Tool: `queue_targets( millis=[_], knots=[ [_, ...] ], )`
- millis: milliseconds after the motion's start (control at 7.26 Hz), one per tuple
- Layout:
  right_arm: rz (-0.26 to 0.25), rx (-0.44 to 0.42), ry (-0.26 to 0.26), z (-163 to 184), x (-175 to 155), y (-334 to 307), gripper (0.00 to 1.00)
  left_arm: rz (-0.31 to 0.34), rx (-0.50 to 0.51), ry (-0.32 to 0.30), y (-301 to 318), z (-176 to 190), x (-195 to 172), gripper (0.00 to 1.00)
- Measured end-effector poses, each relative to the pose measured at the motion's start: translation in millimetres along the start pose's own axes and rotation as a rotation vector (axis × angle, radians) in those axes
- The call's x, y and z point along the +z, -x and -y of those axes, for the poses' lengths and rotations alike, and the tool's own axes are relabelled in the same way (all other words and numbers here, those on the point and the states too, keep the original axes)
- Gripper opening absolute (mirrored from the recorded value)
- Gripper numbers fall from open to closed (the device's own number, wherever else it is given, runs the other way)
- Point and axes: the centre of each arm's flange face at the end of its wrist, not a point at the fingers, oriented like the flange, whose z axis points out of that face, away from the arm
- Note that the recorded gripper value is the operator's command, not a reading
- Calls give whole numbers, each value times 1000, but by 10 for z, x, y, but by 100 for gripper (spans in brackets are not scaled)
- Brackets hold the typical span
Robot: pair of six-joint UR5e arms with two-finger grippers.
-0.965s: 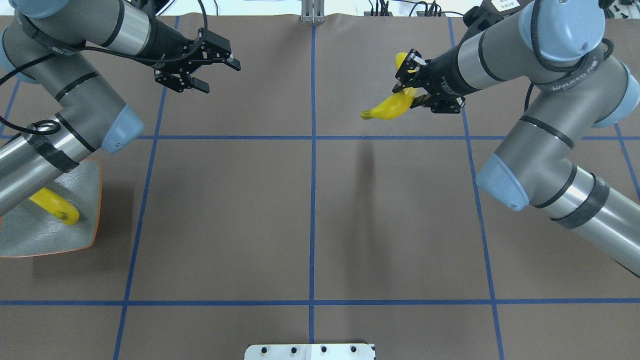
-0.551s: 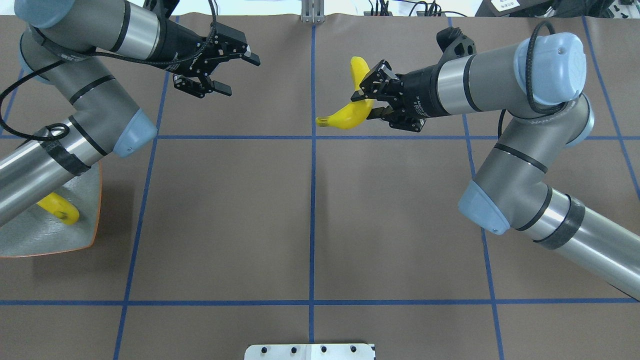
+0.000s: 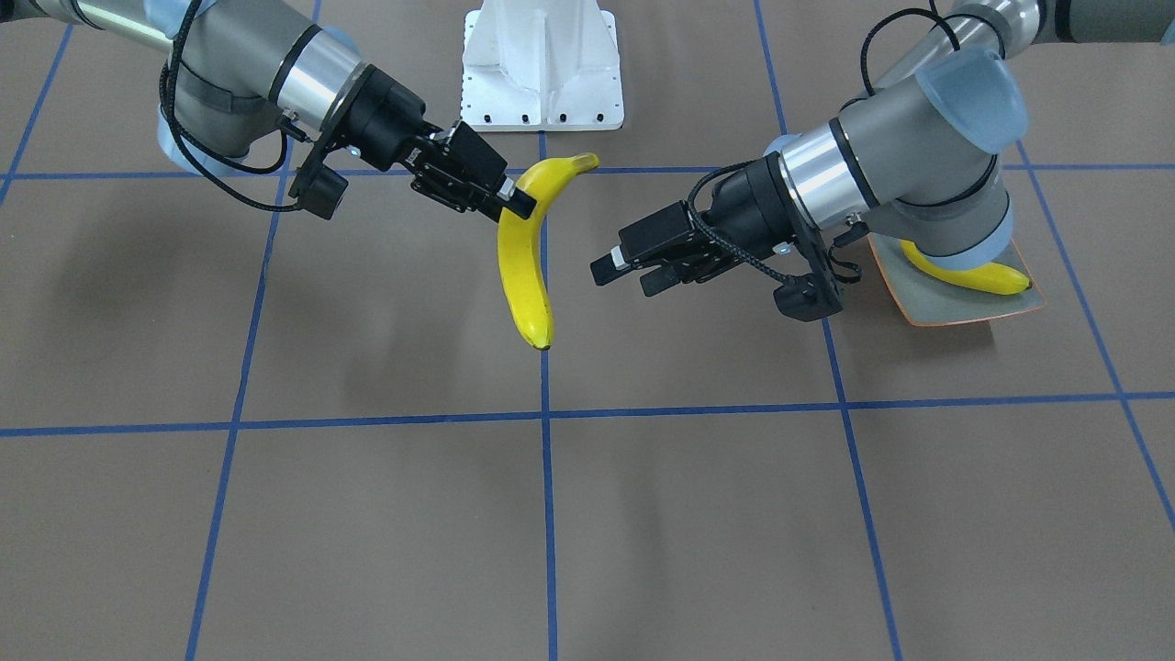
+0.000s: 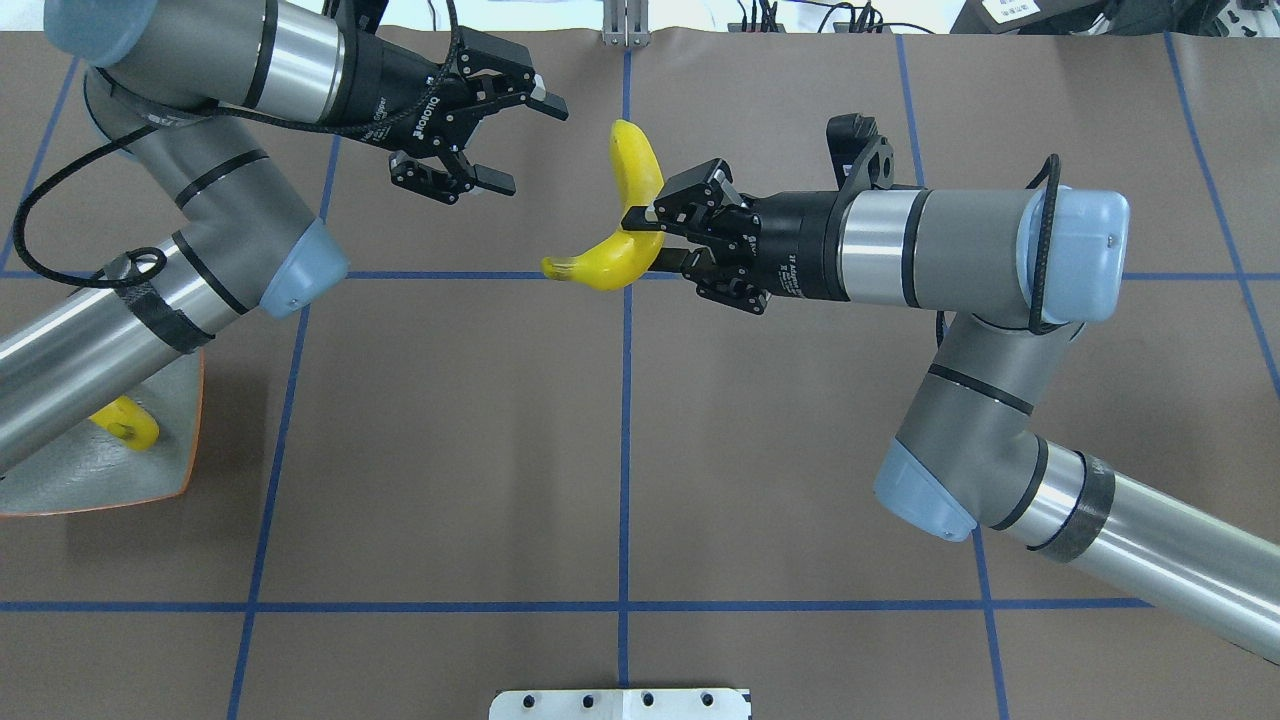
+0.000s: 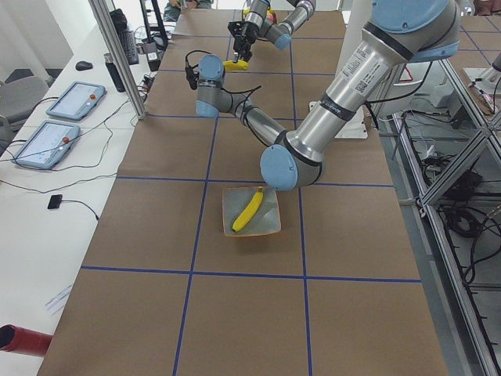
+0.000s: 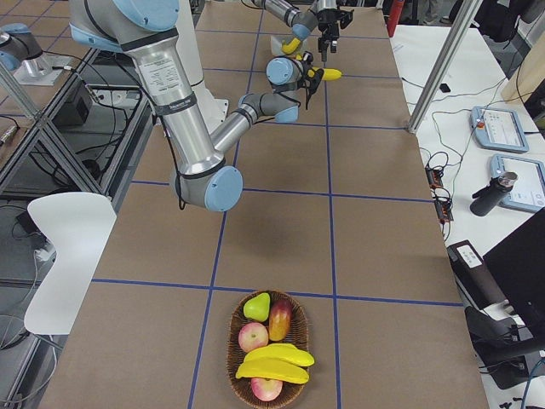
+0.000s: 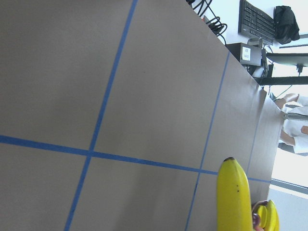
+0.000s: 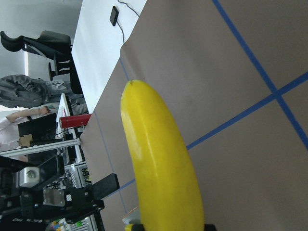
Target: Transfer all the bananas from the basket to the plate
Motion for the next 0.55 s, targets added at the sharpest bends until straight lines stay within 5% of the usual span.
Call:
queue_targets(
  millis=[551],
  knots=[
    [141,104,21,-158,13,-6,0,-105,-31,31,-80,-214,59,100]
  ],
)
